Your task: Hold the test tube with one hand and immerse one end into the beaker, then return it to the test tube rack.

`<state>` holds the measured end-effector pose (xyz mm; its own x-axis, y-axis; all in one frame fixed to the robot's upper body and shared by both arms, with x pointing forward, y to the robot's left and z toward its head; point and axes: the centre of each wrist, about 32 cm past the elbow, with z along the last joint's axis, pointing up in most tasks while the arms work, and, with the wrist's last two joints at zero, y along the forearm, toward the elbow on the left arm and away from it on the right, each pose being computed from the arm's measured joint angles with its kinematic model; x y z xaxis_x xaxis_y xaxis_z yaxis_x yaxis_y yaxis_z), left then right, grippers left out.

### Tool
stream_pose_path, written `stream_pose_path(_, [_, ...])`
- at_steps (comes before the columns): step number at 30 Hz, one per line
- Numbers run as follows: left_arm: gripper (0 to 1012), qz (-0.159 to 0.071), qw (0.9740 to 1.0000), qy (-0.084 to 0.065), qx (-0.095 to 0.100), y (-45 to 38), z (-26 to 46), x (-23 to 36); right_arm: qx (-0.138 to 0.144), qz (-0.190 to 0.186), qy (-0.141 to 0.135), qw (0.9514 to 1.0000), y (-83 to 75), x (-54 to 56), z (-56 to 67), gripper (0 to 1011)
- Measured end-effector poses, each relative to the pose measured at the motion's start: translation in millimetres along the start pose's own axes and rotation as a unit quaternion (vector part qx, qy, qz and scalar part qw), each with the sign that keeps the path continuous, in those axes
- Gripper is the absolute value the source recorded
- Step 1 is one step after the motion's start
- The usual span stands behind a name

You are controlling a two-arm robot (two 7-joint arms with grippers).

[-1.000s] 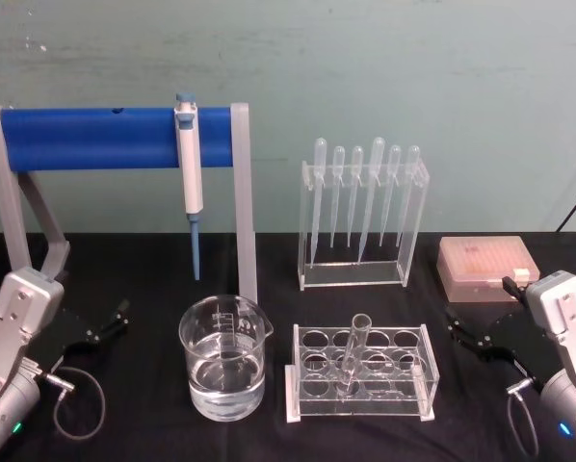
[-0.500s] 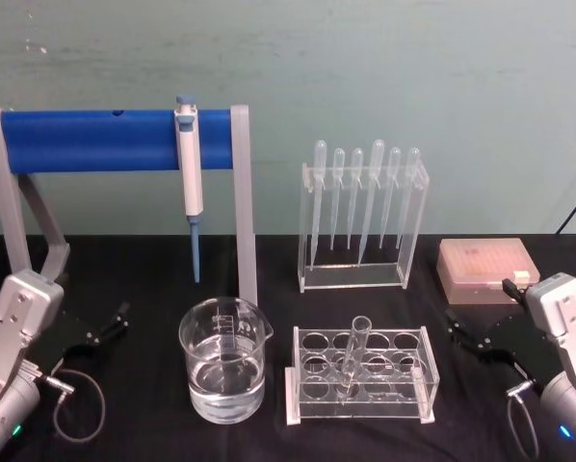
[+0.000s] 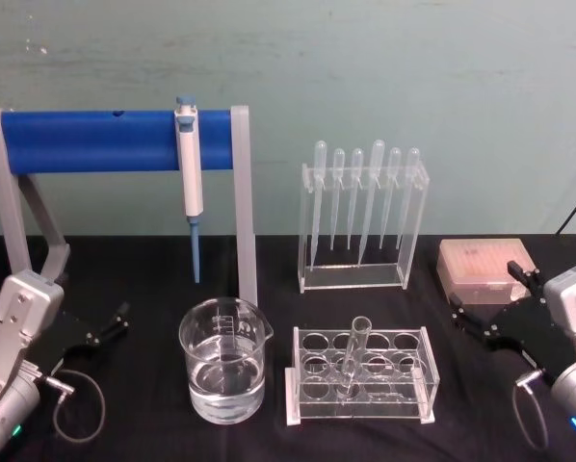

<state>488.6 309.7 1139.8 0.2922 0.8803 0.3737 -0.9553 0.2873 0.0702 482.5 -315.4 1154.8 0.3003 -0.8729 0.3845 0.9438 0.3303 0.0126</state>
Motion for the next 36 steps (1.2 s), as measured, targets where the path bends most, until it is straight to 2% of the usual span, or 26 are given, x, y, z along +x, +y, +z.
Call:
stream_pose_path(7, [1000,0.000,1.0000,0.000,0.000,0.0,0.0,0.0,0.035,0.035,0.009,0.9987,-16.4,10.7,9.1,1002])
stream_pose_path(10, [1000,0.000,1.0000,0.000,0.000,0.0,0.0,0.0,0.049,0.072,0.007,0.9962,-27.3,17.7,10.1,1002])
stream_pose_path(12, [1000,0.000,1.0000,0.000,0.000,0.0,0.0,0.0,0.058,0.109,0.007,0.9923,-34.8,23.0,9.4,1002])
stream_pose_path(13, [1000,0.000,1.0000,0.000,0.000,0.0,0.0,0.0,0.062,0.137,0.007,0.9886,-39.1,26.4,8.5,1002])
stream_pose_path(16, [1000,0.000,1.0000,0.000,0.000,0.0,0.0,0.0,0.069,0.182,0.008,0.9809,-44.1,30.6,6.3,1000])
stream_pose_path(18, [1000,0.000,1.0000,0.000,0.000,0.0,0.0,0.0,0.079,0.236,0.011,0.9686,-47.7,33.3,2.1,1000])
stream_pose_path(19, [1000,0.000,1.0000,0.000,0.000,0.0,0.0,0.0,0.079,0.236,0.011,0.9686,-47.7,33.3,2.1,1002])
stream_pose_path(20, [1000,0.000,1.0000,0.000,0.000,0.0,0.0,0.0,0.083,0.260,0.011,0.9621,-47.4,33.0,1.0,1002])
stream_pose_path(22, [1000,0.000,1.0000,0.000,0.000,0.0,0.0,0.0,0.089,0.284,0.010,0.9545,-45.3,32.4,0.9,1002])
stream_pose_path(23, [1000,0.000,1.0000,0.000,0.000,0.0,0.0,0.0,0.095,0.305,0.008,0.9476,-42.3,30.9,2.0,1002])
stream_pose_path(26, [1000,0.000,1.0000,0.000,0.000,0.0,0.0,0.0,0.103,0.328,0.005,0.9389,-36.3,27.7,4.9,1002])
stream_pose_path(27, [1000,0.000,1.0000,0.000,0.000,0.0,0.0,0.0,0.109,0.340,0.003,0.9343,-31.1,25.3,7.6,1002])
stream_pose_path(29, [1000,0.000,1.0000,0.000,0.000,0.0,0.0,0.0,0.114,0.352,-0.002,0.9291,-22.6,22.7,12.2,1002])
stream_pose_path(36, [1000,0.000,1.0000,0.000,0.000,0.0,0.0,0.0,0.118,0.373,-0.008,0.9204,3.1,18.8,23.6,1002])
